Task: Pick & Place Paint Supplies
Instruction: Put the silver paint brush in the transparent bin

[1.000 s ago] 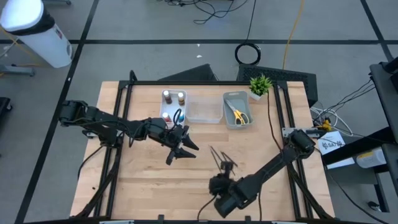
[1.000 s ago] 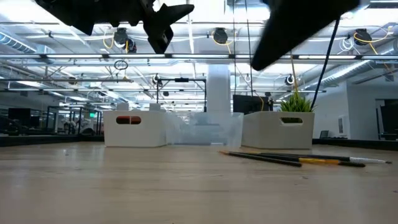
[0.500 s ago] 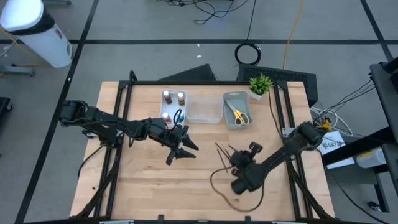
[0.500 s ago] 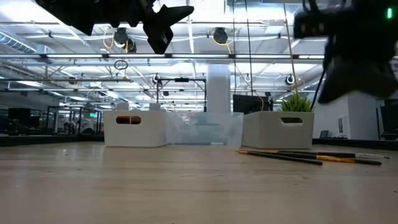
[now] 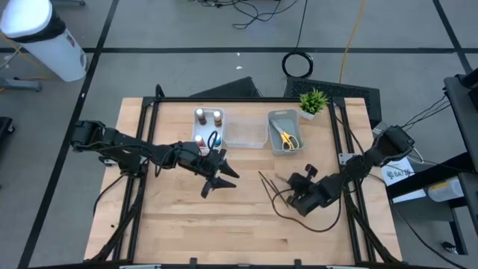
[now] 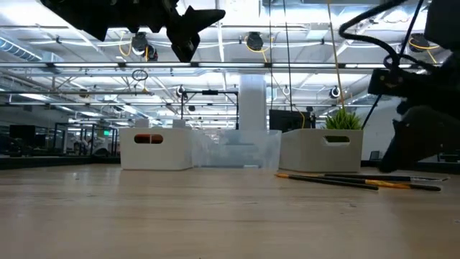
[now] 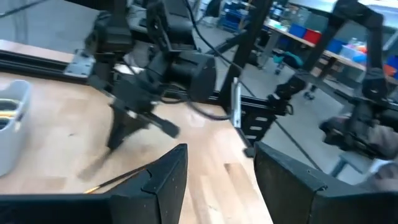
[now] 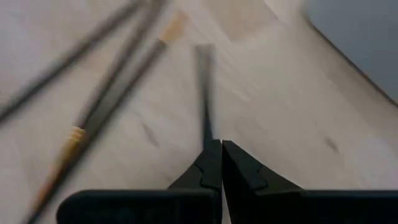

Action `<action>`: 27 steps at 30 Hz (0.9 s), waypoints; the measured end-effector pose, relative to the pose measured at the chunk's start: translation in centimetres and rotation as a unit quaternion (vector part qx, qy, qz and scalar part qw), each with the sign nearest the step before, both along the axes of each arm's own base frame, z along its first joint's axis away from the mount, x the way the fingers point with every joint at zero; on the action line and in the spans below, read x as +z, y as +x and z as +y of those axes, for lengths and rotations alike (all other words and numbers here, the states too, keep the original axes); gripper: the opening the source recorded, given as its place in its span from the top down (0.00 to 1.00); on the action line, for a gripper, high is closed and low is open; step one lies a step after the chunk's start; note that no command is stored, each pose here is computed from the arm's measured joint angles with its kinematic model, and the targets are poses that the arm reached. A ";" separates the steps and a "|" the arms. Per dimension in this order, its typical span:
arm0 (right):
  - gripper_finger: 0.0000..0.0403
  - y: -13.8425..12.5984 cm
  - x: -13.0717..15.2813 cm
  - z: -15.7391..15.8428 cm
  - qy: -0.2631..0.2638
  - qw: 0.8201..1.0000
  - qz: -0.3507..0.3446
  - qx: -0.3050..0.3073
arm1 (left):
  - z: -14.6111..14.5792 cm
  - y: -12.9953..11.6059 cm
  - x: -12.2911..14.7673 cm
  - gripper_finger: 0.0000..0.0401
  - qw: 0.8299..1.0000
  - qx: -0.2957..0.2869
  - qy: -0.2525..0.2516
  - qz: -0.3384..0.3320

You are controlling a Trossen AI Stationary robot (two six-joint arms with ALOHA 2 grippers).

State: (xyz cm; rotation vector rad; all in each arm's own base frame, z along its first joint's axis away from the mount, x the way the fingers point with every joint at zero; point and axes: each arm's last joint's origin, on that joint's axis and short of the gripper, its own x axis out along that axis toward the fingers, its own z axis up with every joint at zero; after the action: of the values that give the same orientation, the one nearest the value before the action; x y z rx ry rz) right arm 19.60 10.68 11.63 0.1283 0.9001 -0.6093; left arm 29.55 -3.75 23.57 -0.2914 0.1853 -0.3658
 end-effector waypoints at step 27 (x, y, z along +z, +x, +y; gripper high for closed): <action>1.00 -1.2 2.8 1.4 0.072 0.995 0.061 0.013 | -0.4 0.0 -0.3 0.52 0.999 0.042 0.006 0.017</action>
State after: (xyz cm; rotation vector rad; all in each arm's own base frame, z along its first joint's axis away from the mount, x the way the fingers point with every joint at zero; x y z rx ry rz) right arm 18.44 12.10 14.45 0.2103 1.0635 -0.5316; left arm 29.51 -4.18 23.23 -0.2935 0.2083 -0.2775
